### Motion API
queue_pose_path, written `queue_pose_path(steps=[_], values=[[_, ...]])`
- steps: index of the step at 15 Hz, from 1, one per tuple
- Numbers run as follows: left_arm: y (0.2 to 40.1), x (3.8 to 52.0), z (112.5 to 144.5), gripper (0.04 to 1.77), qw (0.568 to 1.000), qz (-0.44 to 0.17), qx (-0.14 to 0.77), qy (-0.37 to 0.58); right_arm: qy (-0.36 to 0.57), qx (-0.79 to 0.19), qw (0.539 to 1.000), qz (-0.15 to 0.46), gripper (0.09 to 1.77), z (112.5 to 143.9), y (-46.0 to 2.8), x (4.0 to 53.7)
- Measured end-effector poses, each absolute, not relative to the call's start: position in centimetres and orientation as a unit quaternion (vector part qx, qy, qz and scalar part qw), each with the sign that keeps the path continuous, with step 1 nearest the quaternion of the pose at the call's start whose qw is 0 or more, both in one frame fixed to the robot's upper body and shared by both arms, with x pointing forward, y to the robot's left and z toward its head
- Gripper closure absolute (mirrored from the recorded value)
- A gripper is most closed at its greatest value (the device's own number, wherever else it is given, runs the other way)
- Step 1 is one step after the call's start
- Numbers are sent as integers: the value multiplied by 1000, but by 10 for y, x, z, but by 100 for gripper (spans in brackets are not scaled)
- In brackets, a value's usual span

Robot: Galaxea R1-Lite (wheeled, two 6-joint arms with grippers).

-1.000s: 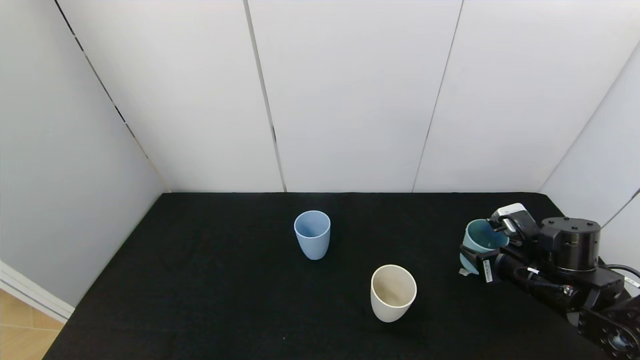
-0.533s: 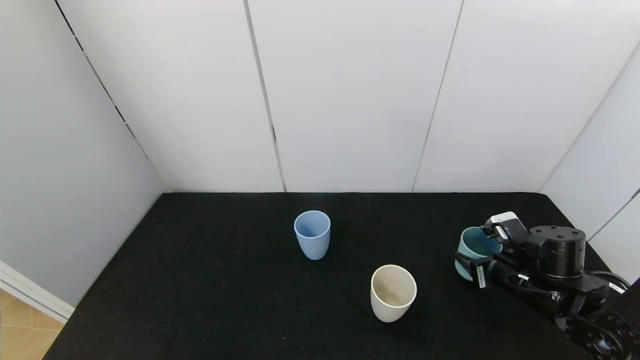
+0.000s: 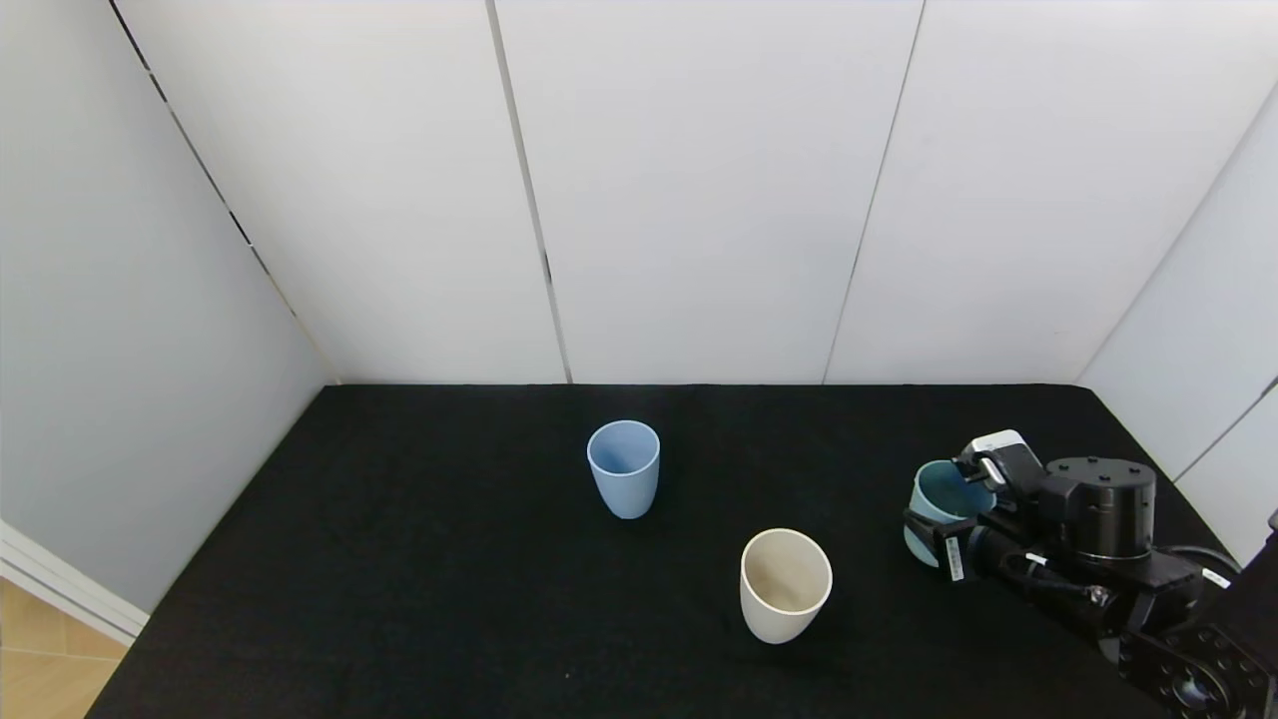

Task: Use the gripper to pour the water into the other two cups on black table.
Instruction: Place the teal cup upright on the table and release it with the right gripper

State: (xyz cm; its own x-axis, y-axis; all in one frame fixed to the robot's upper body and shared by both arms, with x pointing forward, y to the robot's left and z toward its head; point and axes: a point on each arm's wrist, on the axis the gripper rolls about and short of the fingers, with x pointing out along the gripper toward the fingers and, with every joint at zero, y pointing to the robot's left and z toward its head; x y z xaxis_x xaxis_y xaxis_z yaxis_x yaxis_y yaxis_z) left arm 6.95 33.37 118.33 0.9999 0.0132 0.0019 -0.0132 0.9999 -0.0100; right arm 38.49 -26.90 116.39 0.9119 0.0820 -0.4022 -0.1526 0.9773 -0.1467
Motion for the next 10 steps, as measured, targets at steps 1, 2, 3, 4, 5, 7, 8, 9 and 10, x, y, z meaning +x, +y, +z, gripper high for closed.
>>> queue_pose_path(steps=[1,2,3,4,5,7,8,9,10], values=[[334,70,1183,9,1000,7,-5,-1,201,-88,974,61,57,1164,-269,385],[334,70,1183,9,1000,7,-5,-1,202,-88,974,61,52,1163,-269,385],[334,70,1183,9,1000,7,-5,-1,202,-88,974,62,47,1163,-268,385],[334,70,1183,9,1000,7,-5,-1,201,-88,974,62,44,1163,-268,385],[334,70,1183,9,1000,7,-5,-1,202,-88,973,63,40,1163,-268,385],[334,70,1183,9,1000,7,-5,-1,202,-88,973,64,35,1163,-267,385],[334,70,1183,9,1000,7,-5,-1,199,-88,974,64,32,1164,-267,385],[334,70,1183,9,1000,7,-5,-1,188,-87,976,63,30,1167,-267,386],[334,70,1183,9,1000,7,-5,-1,177,-85,978,62,28,1171,-267,387]])
